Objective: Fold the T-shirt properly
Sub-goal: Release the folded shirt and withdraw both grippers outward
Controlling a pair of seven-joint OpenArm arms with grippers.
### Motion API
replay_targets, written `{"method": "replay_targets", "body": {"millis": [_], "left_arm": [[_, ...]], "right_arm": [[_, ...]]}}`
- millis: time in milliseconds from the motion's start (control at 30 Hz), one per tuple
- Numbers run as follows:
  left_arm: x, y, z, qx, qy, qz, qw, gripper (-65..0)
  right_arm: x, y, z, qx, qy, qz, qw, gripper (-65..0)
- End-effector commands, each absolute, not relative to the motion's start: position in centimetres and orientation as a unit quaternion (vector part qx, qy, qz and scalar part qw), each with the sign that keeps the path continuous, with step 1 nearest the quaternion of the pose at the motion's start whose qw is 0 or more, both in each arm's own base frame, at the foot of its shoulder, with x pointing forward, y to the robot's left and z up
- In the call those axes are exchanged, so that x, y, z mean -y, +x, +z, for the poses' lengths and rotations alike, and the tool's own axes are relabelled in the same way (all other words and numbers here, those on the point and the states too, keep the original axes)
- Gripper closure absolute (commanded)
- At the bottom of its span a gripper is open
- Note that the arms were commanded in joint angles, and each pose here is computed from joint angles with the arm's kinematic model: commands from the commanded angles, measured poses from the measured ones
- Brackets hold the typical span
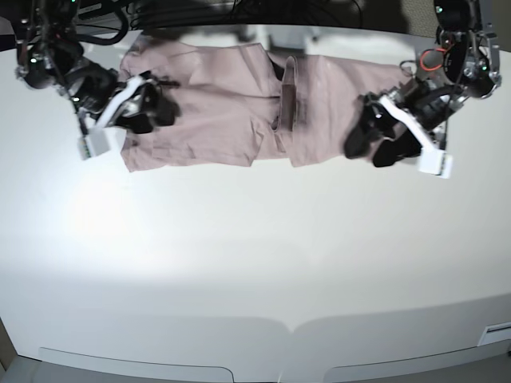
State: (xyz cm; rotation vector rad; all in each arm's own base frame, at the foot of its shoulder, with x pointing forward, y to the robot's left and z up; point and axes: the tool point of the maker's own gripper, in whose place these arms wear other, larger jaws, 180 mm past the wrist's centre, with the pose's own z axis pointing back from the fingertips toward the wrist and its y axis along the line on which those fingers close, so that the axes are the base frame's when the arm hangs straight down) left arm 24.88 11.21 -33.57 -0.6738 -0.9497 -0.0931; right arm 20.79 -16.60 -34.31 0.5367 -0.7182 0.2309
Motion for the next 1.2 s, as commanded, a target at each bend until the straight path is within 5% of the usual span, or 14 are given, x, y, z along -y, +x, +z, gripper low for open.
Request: {"method": "replay_targets", "body": {"millis": [0,267,733,1167], "left_arm": [[-12.0,25.2,-32.2,0.472,-0.318,-0.038,0.822,-38.8],[-16.8,24.0,-32.5,0.484,-0.268,-0.005,0.833,-38.8],[-19.1,23.9,-32.3,0.493,-0.240,0.009,0.836,-38.8],[-19.0,23.8,-32.4,0.489,-0.240,0.008,0.839,-38.6]], "right_arm": [[17.4,21.4,-32.9,0.365,0.257,0.110,0.888,-30.5],[23.0,20.4,-35.9,0.268,0.216,0.073,0.936,-30.5],[25.7,21.1,-41.3,0.193,0.260,-0.015,0.946,-30.5],[19.4,18.6,-44.7,0.117,0.314,0.031,0.942,-30.5]]}}
